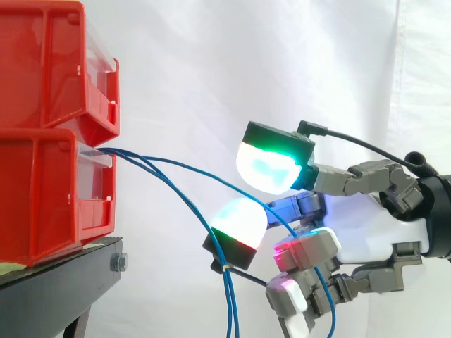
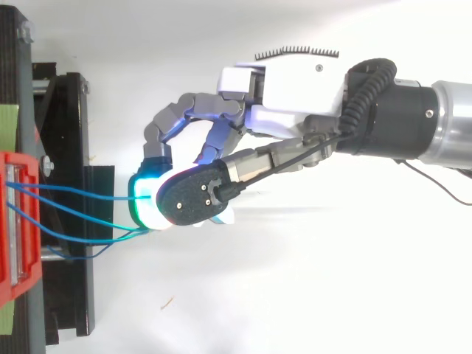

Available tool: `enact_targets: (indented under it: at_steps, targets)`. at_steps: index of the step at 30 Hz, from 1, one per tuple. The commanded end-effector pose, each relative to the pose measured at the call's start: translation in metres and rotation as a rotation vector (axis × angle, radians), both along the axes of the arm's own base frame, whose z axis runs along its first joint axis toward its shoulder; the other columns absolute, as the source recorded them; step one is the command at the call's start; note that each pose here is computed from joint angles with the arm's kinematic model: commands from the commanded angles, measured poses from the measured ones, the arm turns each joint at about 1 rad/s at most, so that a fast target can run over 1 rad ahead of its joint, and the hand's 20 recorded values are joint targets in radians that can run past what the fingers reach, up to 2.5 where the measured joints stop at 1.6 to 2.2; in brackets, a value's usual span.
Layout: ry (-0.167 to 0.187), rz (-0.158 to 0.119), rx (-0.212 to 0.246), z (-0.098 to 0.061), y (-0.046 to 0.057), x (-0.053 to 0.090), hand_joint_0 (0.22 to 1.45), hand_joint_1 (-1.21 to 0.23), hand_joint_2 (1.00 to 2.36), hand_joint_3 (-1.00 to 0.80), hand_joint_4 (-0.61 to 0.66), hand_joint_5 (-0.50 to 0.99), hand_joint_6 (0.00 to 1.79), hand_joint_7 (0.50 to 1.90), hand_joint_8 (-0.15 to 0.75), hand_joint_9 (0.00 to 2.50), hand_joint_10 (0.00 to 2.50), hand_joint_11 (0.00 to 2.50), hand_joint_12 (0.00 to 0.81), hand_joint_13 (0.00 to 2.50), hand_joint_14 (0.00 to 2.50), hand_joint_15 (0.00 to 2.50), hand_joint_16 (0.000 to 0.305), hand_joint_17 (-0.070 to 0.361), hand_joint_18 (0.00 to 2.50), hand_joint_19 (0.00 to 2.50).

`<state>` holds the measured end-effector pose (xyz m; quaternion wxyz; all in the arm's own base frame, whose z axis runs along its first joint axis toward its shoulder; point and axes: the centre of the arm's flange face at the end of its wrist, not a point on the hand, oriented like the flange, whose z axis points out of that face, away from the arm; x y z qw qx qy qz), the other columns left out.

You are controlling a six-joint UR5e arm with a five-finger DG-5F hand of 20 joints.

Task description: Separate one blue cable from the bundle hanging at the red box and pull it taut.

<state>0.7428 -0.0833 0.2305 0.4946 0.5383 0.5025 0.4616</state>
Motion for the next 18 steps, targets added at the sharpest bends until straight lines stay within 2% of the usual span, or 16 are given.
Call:
enact_targets:
  at_steps: [1,4,12,18]
  targets:
    - [0.009,0.001,-0.002,-0.0007,0.0000,-0.0011,0.60,-0.47,1.00,-0.50,0.11,-0.22,0.89,0.94,0.310,1.20,0.01,1.32,0.370,0.98,0.03,0.77,0.047,0.105,0.80,0.61]
    - [0.011,0.004,-0.003,-0.0008,0.0023,-0.0010,0.62,-0.50,1.00,-0.48,0.10,-0.21,0.89,0.96,0.313,1.20,0.01,1.33,0.368,0.98,0.03,0.78,0.047,0.105,0.80,0.62]
    - [0.008,0.003,-0.003,-0.0005,0.0022,-0.0006,0.62,-0.65,1.01,-0.25,0.08,-0.21,0.92,0.99,0.332,1.21,0.01,1.32,0.388,0.99,0.02,0.77,0.051,0.115,0.84,0.60]
    - [0.008,0.001,-0.003,-0.0005,0.0020,-0.0007,0.63,-0.68,1.01,-0.23,0.06,-0.21,0.92,0.98,0.329,1.20,0.01,1.31,0.387,0.99,0.02,0.76,0.051,0.114,0.83,0.59]
